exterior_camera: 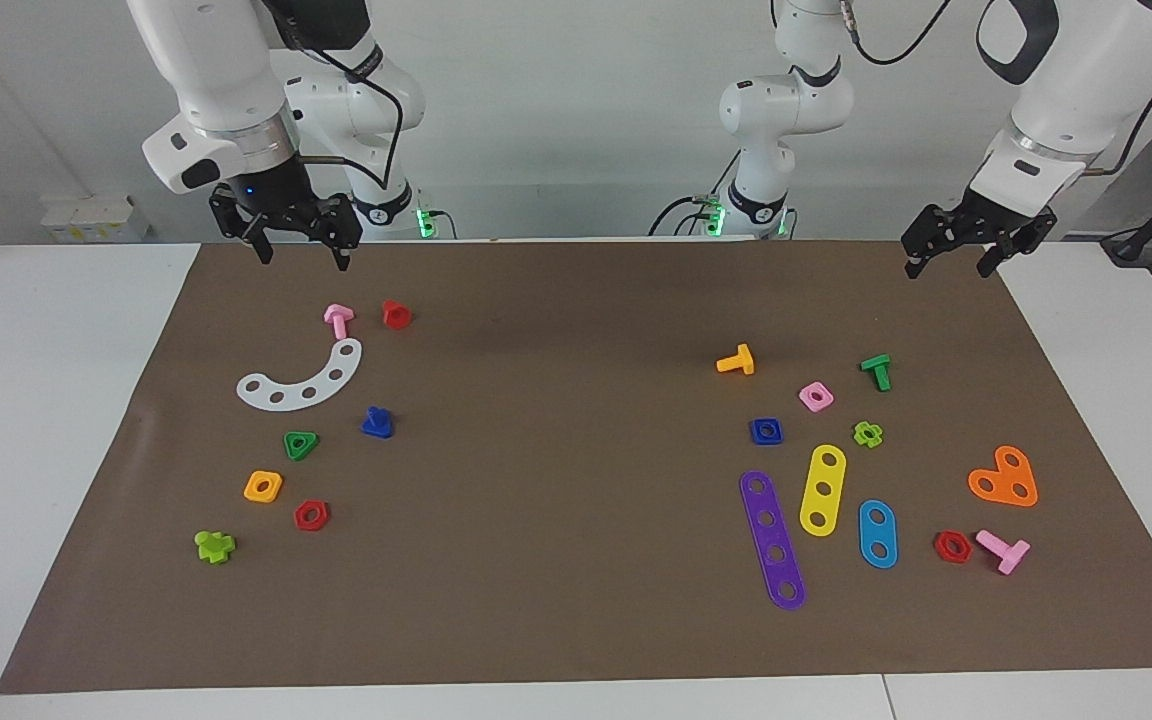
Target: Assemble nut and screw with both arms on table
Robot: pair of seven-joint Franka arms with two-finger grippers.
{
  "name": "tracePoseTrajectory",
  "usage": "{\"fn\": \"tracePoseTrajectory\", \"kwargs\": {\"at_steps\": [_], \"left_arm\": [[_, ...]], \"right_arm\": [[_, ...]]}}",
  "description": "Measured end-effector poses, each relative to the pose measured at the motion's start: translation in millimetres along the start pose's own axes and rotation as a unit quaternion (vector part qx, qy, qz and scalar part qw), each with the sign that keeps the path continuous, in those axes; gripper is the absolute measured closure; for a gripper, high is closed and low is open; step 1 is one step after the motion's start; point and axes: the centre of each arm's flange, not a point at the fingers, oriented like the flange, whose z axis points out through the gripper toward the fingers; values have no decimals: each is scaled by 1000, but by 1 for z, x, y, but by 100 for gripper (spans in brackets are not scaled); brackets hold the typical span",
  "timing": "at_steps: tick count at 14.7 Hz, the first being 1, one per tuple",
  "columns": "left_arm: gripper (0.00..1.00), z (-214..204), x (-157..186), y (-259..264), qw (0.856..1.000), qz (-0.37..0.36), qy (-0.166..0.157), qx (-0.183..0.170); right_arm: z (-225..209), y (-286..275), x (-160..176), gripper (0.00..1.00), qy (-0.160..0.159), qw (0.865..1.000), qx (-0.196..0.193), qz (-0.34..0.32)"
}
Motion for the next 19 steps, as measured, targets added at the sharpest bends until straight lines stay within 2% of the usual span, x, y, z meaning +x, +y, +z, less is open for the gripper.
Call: {"fn": "tracePoseTrajectory", "kwargs": {"at_steps": [11, 13, 15, 19], "left_arm": [[0, 6, -2, 3, 1000, 2, -5, -1], [0, 20, -4, 4, 1000, 2, 7, -1], [0, 43, -7, 11, 1000, 1, 20, -19], [0, 80, -5, 31, 999, -21, 32, -37]], "right_arm": [[3, 0, 1, 0, 1, 1000, 0, 0], [11, -1, 4, 0, 8, 1000, 2, 0], [26, -2, 9, 0, 14, 1000, 4, 0], [73, -1, 8, 0, 20, 1000, 5, -3]]}}
